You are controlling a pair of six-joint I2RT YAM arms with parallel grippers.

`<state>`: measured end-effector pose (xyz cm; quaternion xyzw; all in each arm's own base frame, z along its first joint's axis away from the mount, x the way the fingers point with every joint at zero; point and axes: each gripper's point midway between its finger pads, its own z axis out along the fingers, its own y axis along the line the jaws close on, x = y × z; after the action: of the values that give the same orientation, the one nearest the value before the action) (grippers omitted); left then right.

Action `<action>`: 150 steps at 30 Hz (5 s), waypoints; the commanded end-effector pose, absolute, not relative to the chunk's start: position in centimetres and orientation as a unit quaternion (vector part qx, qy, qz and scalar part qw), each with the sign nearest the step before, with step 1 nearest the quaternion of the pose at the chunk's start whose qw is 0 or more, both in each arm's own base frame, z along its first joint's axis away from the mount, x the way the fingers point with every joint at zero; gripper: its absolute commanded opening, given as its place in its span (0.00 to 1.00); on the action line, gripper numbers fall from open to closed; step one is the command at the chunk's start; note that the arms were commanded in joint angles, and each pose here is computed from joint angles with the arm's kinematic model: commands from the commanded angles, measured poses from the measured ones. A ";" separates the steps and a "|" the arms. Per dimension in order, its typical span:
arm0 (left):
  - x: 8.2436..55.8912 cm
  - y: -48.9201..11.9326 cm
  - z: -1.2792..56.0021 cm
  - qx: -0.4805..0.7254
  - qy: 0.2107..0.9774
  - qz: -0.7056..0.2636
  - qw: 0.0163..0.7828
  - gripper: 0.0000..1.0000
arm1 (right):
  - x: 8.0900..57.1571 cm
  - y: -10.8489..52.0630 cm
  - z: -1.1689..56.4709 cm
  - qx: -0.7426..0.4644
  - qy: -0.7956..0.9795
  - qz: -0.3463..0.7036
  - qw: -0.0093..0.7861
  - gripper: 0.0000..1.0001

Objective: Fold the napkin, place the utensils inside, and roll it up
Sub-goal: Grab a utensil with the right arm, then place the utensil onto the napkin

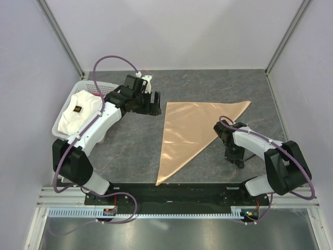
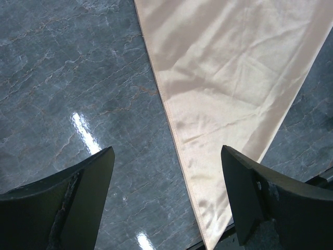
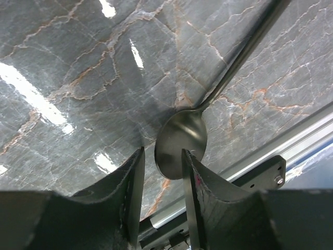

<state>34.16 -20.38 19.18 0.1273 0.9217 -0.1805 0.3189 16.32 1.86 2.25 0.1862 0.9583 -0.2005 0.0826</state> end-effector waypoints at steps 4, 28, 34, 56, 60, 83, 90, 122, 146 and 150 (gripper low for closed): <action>34.3 -20.4 20.4 0.148 0.909 -0.187 0.341 0.90 | 17.7 2.1 2.7 0.185 0.955 -0.206 0.107 0.34; 34.4 -20.1 20.4 0.146 0.910 -0.178 0.345 0.90 | 19.4 3.2 3.9 0.172 0.955 -0.199 0.139 0.00; 34.6 -19.7 20.5 0.142 0.910 -0.167 0.351 0.90 | 21.1 3.9 5.0 0.158 0.956 -0.194 0.152 0.00; 35.0 -18.9 20.3 0.131 0.910 -0.148 0.364 0.91 | 29.5 8.8 12.3 0.078 0.951 -0.160 0.252 0.00; 34.7 -19.2 19.8 0.134 0.911 -0.156 0.358 0.91 | 30.8 12.3 12.6 0.056 0.954 -0.146 0.256 0.00; 33.6 -18.9 21.2 0.128 0.902 -0.174 0.374 0.92 | 30.3 21.8 6.7 0.012 0.971 -0.161 0.175 0.00; 33.4 -19.3 21.3 0.131 0.900 -0.187 0.373 0.92 | 29.0 21.7 6.0 0.016 0.970 -0.177 0.168 0.00; 33.1 -19.8 21.6 0.133 0.897 -0.203 0.370 0.92 | 28.1 21.6 3.6 0.014 0.970 -0.188 0.153 0.00; 33.1 -19.9 21.1 0.134 0.899 -0.204 0.363 0.94 | 29.3 23.1 3.2 -0.005 0.972 -0.179 0.152 0.22; 33.0 -20.0 21.0 0.137 0.899 -0.207 0.361 1.00 | 29.8 23.5 4.5 0.002 0.972 -0.164 0.167 0.39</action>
<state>32.91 -19.60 19.70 0.1325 0.9110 -0.1882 0.3423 28.62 22.13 2.93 -0.0038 0.9719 -0.1891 0.1403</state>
